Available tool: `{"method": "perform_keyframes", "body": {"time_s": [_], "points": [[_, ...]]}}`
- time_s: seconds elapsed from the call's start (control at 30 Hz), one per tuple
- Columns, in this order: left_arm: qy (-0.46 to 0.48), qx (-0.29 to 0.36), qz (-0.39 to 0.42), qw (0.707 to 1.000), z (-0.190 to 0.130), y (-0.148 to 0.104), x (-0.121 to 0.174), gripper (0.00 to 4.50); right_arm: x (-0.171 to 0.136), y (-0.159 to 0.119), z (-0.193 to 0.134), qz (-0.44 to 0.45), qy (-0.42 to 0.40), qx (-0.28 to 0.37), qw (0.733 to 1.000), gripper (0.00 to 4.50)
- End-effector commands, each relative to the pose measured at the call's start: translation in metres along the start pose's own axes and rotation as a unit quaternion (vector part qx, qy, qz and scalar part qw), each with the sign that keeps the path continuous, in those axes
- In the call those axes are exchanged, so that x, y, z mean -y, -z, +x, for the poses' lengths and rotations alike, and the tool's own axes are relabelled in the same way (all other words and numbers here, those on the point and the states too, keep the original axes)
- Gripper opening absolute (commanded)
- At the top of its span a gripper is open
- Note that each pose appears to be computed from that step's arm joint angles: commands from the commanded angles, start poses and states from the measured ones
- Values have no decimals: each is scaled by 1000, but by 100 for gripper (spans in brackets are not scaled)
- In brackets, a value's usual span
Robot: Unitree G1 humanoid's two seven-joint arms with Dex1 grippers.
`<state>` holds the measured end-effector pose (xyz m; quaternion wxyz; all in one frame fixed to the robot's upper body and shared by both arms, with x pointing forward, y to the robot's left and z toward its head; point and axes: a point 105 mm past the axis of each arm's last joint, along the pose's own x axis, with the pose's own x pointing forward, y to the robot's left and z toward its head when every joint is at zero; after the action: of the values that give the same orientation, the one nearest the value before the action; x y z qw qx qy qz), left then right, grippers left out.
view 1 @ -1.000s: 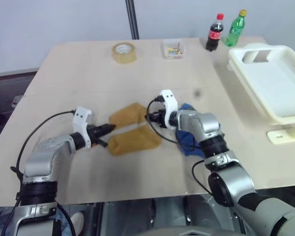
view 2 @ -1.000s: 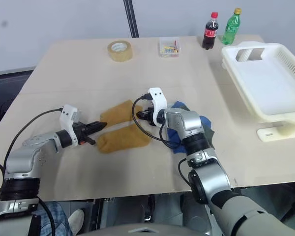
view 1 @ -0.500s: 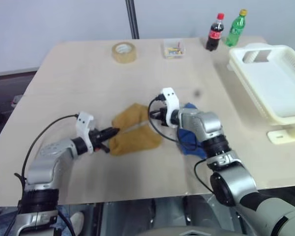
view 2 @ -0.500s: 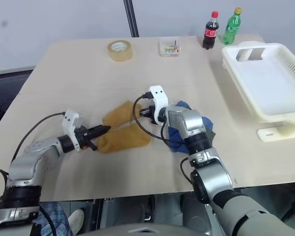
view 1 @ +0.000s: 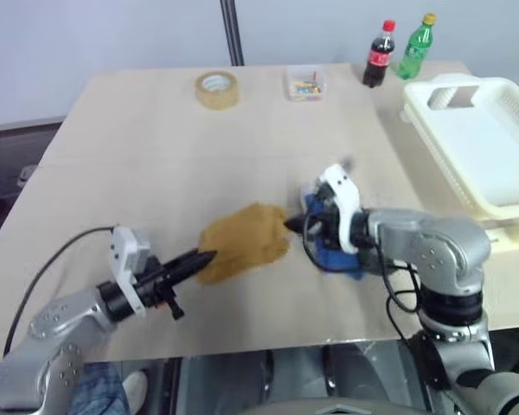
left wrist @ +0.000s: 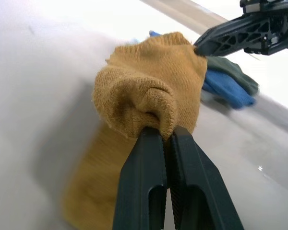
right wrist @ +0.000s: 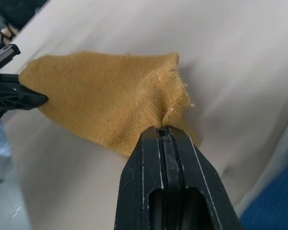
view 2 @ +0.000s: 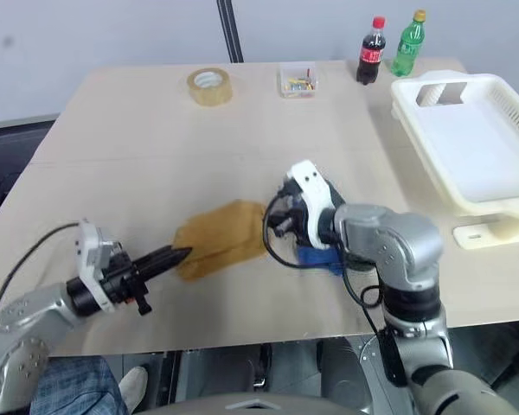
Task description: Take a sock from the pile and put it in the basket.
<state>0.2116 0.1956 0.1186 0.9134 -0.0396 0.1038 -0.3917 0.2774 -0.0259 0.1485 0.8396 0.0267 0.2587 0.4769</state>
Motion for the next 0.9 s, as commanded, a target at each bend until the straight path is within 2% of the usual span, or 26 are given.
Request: {"method": "perform_keyframes", "body": {"time_s": [0.03, 0.73, 0.8, 0.83, 0.87, 0.9], "points": [[-23, 9, 24, 999, -1, -2, 3, 0, -5, -1, -4, -8, 4, 9, 1000, 4], [-79, 12, 11, 997, 8, 15, -13, 0, -1, 5, 12, -11, 16, -1, 1000, 4], [-77, 5, 7, 997, 9, 19, -12, 0, 0, 5, 14, -12, 17, -1, 1000, 66], [-77, 3, 6, 997, 9, 21, -12, 0, 1, 5, 14, -14, 18, -1, 1000, 81], [-78, 1, 5, 997, 9, 22, -12, 0, 1, 5, 14, -16, 19, -1, 1000, 122], [-81, 0, 7, 997, 9, 22, -13, 0, 2, 3, 14, -17, 21, 2, 1000, 199]]}}
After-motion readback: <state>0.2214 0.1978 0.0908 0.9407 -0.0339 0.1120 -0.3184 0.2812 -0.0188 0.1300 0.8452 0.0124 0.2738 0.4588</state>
